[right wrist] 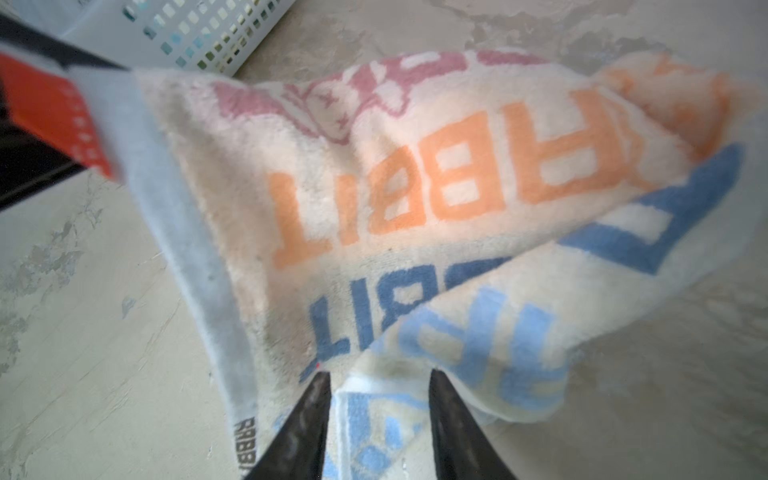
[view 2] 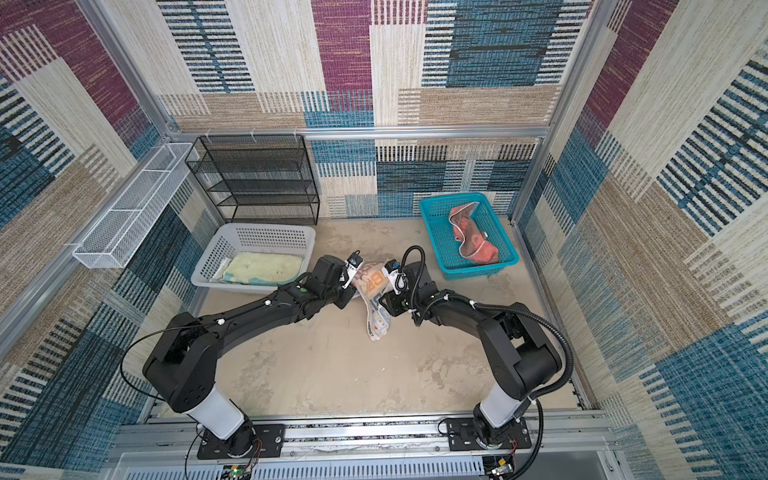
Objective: Fold and stack the towels
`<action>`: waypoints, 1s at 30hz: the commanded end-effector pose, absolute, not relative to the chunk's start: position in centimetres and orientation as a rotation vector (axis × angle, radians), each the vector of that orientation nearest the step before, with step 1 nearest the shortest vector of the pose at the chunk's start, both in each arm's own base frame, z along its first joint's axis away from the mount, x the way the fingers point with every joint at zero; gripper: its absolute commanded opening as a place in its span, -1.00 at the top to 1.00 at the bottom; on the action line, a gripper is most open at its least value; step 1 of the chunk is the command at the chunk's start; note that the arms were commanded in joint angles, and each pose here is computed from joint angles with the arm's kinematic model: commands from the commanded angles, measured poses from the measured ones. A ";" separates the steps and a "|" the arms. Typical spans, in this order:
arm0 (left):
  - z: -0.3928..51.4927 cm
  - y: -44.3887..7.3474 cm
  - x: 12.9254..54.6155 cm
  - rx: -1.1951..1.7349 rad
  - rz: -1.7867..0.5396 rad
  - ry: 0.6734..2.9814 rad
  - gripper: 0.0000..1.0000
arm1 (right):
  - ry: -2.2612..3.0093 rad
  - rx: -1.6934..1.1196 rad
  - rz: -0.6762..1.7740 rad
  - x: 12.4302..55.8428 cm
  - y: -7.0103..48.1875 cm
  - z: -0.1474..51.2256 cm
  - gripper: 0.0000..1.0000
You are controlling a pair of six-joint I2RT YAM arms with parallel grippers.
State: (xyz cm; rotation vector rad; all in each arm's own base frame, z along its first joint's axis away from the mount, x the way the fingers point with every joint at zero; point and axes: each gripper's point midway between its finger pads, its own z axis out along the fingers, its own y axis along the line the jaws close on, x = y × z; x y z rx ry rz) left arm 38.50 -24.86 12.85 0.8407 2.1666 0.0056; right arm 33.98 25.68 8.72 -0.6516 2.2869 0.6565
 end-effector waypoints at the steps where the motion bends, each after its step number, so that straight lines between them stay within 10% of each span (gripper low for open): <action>1: 12.8 -24.5 38.4 0.790 0.007 2.212 1.00 | 2.232 -0.629 0.600 33.6 26.5 9.7 0.13; 30: 12.6 -24.3 39.2 0.781 0.058 2.240 1.00 | 2.432 -0.787 0.362 26.5 28.5 2.3 -0.07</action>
